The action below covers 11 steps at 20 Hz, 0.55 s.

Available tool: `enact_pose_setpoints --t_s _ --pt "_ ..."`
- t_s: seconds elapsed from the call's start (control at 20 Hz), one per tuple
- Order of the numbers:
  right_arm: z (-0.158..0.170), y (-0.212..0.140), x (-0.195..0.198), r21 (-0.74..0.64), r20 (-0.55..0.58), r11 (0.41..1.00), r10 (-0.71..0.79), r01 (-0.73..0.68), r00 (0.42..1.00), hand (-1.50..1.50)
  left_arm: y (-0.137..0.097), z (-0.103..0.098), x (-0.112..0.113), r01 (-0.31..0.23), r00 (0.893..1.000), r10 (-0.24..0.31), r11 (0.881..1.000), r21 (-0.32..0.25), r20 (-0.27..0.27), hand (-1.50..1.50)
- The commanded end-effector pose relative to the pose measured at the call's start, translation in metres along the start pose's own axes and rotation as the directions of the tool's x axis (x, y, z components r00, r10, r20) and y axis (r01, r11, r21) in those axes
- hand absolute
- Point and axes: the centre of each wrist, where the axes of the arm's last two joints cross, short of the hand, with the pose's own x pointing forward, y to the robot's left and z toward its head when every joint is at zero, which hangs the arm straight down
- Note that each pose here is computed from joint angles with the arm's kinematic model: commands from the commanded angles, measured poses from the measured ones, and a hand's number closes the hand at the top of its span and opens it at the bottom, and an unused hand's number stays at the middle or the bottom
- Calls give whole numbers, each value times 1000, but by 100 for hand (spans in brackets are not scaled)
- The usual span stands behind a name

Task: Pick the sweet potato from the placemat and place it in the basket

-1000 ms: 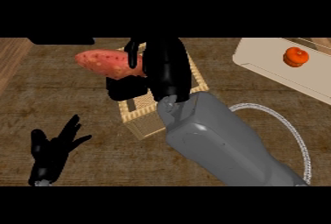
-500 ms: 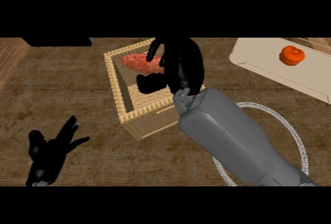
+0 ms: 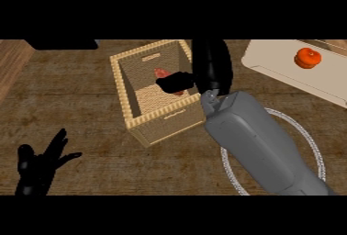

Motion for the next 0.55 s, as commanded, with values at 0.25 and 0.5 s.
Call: enact_pose_setpoints --t_s 0.25,0.5 --pt "-8 -61 -19 -124 -80 983 -145 134 986 -150 -26 1 -25 -36 995 29 996 -80 -96 0" --pt "-4 -108 -53 -172 -124 974 -171 148 977 -150 -32 8 -27 -51 995 44 995 -84 -93 0"
